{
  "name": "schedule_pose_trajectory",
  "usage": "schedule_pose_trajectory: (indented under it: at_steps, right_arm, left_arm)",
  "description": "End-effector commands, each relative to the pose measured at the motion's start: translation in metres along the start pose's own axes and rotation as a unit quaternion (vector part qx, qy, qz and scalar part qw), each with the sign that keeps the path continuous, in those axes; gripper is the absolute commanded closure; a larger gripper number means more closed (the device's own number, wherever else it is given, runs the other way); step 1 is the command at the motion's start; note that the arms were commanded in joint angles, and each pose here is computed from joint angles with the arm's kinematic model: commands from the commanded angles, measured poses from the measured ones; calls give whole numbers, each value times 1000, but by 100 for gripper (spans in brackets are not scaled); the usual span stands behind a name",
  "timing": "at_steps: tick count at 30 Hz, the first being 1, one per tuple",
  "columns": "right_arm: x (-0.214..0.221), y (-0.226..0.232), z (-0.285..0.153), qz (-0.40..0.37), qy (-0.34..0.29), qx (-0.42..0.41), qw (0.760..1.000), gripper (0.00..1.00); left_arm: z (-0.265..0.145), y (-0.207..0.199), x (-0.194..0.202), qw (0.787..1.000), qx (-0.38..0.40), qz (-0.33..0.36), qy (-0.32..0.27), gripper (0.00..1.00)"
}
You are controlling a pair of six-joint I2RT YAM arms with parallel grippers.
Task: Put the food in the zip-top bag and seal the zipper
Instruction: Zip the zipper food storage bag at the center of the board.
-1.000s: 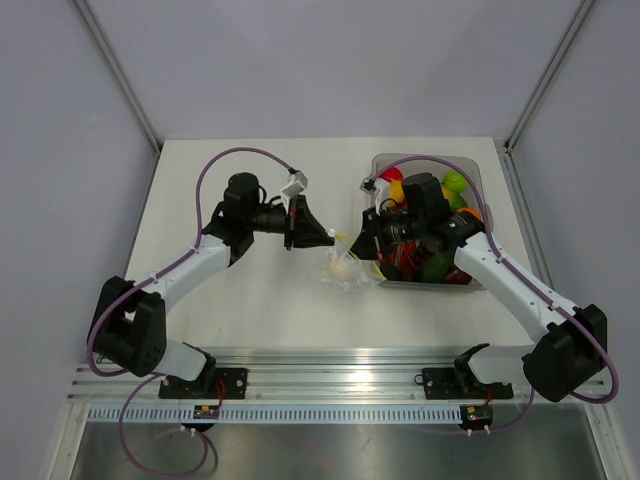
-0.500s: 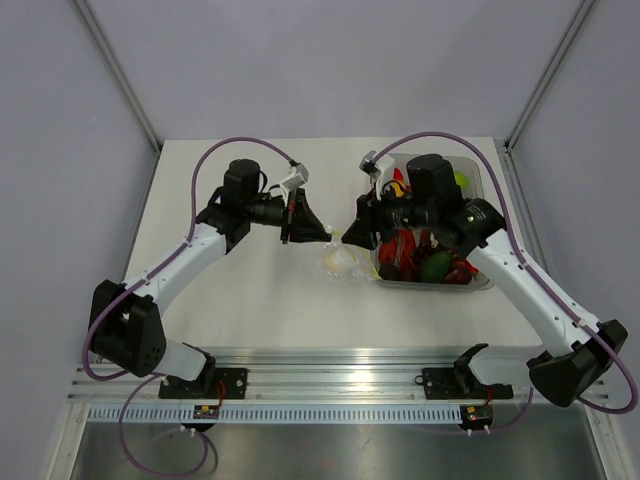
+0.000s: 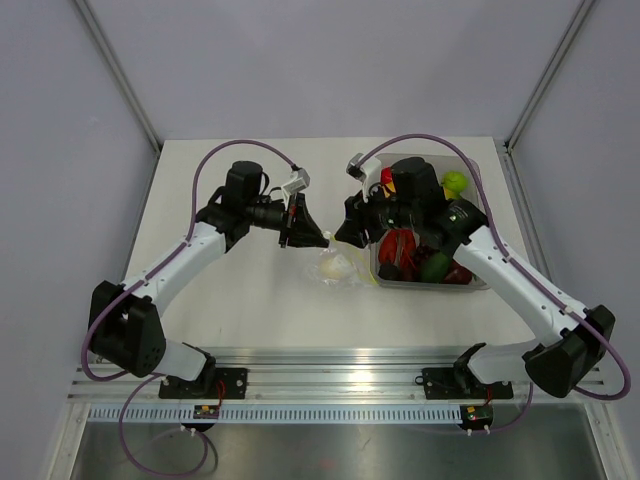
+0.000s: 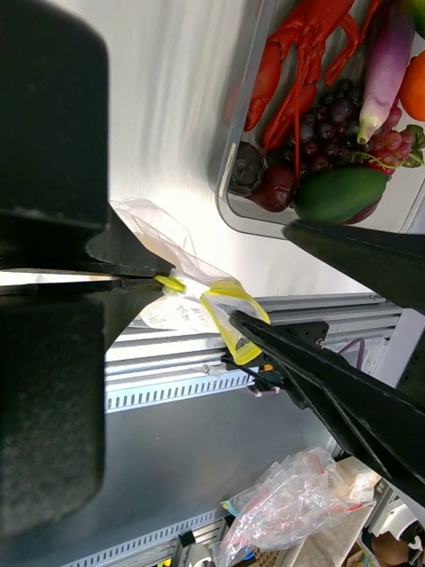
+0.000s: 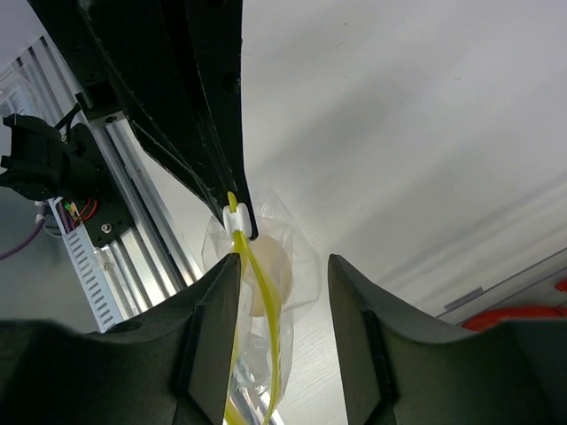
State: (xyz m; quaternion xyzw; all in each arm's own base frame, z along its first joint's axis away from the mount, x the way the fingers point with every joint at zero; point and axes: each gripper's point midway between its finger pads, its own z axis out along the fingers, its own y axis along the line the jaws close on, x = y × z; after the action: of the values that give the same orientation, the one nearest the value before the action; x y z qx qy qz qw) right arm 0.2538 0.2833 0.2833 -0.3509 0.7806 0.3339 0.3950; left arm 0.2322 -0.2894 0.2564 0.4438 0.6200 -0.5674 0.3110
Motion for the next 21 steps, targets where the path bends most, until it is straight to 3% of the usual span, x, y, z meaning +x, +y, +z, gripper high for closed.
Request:
schedule_pose_trajectory:
  at_steps: [1, 14, 21]
  right_arm:
    - [-21, 21, 6, -23, -19, -47, 998, 49]
    - [-20, 34, 25, -15, -3, -82, 997, 56]
    - [-24, 32, 26, -20, -15, -74, 997, 85]
  left_arm:
    - [-5, -11, -22, 999, 7, 50, -13, 100]
    - [-5, -12, -24, 998, 10, 53, -12, 100]
    - [-6, -13, -20, 999, 13, 51, -8, 100]
